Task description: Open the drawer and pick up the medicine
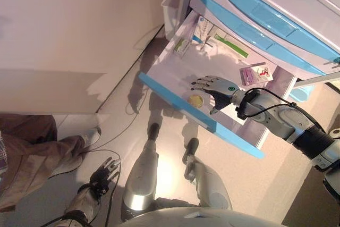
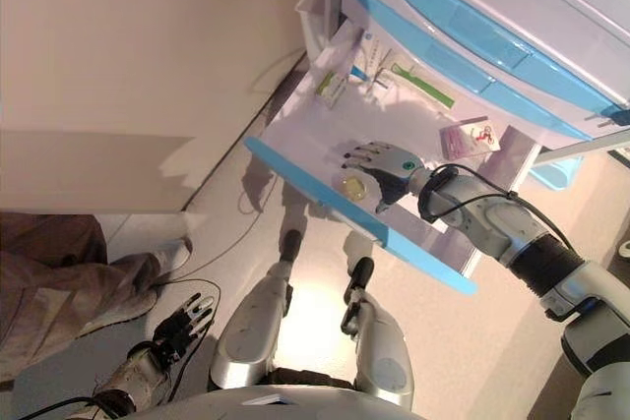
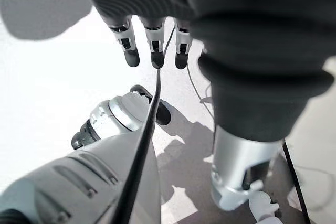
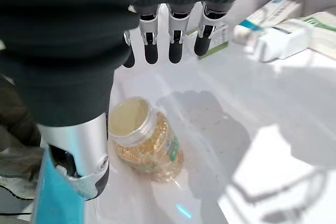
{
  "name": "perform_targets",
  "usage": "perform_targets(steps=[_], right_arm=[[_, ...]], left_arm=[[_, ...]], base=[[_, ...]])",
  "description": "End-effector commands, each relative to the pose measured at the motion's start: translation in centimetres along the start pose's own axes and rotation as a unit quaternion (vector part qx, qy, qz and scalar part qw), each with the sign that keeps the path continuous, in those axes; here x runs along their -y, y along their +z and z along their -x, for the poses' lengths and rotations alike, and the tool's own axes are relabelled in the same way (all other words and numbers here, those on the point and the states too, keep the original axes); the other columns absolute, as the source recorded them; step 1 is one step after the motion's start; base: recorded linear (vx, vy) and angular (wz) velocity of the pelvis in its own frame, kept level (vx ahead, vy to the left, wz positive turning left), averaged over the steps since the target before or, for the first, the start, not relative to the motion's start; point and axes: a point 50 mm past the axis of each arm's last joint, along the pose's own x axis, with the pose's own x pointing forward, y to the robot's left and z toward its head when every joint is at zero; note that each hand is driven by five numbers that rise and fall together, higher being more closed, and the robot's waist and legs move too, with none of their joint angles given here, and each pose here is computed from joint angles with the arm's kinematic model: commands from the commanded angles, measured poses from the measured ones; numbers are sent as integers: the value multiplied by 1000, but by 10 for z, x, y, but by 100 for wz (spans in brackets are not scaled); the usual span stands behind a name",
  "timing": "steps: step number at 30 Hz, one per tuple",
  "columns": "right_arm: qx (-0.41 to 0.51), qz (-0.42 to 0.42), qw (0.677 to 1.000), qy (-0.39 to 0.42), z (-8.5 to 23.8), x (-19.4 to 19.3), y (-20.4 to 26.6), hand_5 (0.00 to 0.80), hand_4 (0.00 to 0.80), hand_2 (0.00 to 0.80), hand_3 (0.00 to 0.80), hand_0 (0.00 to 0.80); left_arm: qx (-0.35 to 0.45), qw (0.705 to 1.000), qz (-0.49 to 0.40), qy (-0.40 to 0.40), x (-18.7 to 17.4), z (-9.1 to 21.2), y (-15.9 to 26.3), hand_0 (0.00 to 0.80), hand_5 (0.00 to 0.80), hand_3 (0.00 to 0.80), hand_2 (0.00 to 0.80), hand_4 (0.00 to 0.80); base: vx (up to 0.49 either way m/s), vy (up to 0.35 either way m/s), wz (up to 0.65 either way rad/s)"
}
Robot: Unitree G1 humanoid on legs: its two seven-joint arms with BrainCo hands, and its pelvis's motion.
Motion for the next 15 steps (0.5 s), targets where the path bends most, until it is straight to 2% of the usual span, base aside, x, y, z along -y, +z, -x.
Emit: perform_targets(steps=[1,15], right_arm=[[44,14,998,-39,-6,15,15,0,0,0,0,0],[63,27,997,-29,-10,10,25,0,0,0,0,0]], left_arm=[[-4,1000,-7,15,-14,8,-4,0,0,0,0,0],[-2,1000,-10,11,-12,6,-1,0,0,0,0,0]], base=[[4,-3,13],[0,0,1]])
